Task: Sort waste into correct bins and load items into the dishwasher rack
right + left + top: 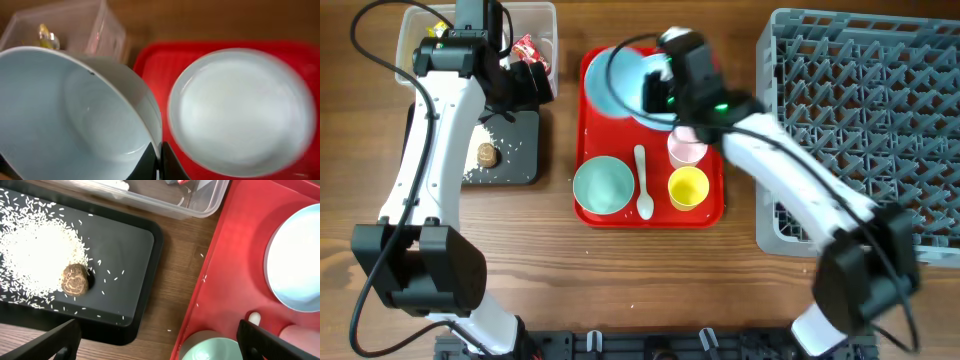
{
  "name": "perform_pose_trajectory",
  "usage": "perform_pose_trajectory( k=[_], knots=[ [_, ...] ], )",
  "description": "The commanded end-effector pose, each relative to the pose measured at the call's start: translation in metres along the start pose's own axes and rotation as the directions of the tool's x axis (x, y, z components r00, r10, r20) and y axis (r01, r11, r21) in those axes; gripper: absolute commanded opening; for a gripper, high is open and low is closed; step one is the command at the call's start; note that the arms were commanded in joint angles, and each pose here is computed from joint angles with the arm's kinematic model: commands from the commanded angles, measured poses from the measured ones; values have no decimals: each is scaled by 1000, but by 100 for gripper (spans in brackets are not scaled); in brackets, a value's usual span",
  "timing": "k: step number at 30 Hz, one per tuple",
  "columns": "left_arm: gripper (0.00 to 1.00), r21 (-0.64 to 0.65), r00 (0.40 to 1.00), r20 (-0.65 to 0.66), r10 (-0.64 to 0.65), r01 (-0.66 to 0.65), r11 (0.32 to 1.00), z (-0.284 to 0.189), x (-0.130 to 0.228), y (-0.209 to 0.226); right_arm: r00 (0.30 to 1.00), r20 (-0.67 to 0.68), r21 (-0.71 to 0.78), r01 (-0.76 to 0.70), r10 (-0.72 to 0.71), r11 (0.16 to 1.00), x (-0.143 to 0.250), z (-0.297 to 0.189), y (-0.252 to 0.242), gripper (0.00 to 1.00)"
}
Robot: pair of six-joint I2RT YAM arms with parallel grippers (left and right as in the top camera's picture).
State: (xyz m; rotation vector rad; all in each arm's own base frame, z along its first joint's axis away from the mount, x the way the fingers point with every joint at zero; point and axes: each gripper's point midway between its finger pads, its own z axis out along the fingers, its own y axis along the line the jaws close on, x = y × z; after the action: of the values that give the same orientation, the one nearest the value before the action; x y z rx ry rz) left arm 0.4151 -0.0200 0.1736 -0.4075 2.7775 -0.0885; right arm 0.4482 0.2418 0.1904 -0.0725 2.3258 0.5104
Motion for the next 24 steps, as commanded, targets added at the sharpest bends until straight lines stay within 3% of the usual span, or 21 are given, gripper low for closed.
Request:
perform_pose_trajectory(
  k=[1,3,5,7,10,15,19,24],
  knots=[
    [100,-15,1000,-1,1,-1,1000,4,0,3,984,172,226,14,-54,974,-59,-64,-60,4],
    [100,-15,1000,0,1,-1,1000,4,0,3,975,199,430,9,-104,903,-72,-93,-108,4],
    [100,-15,1000,0,1,-1,1000,4,0,3,967,199,684,-22,-157,729,-82,-130,-173,4],
    [100,-15,1000,-1,1,-1,1000,4,0,3,964,211,798,-74,-162,598,-88,-149,-215,4],
    [100,-15,1000,-1,1,-1,1000,4,0,3,963,190,867,-73,-192,493,-98,-153,-256,4],
    [100,-15,1000,-1,1,-1,1000,4,0,3,958,23,983,31,-287,180,-105,-135,-306,4],
    [100,-15,1000,-1,1,-1,1000,4,0,3,931,-86,990,119,-355,72,-114,-107,-319,4],
    [100,-15,1000,-1,1,-1,1000,4,0,3,922,-160,980,191,-352,55,-100,-77,-330,4]
  ],
)
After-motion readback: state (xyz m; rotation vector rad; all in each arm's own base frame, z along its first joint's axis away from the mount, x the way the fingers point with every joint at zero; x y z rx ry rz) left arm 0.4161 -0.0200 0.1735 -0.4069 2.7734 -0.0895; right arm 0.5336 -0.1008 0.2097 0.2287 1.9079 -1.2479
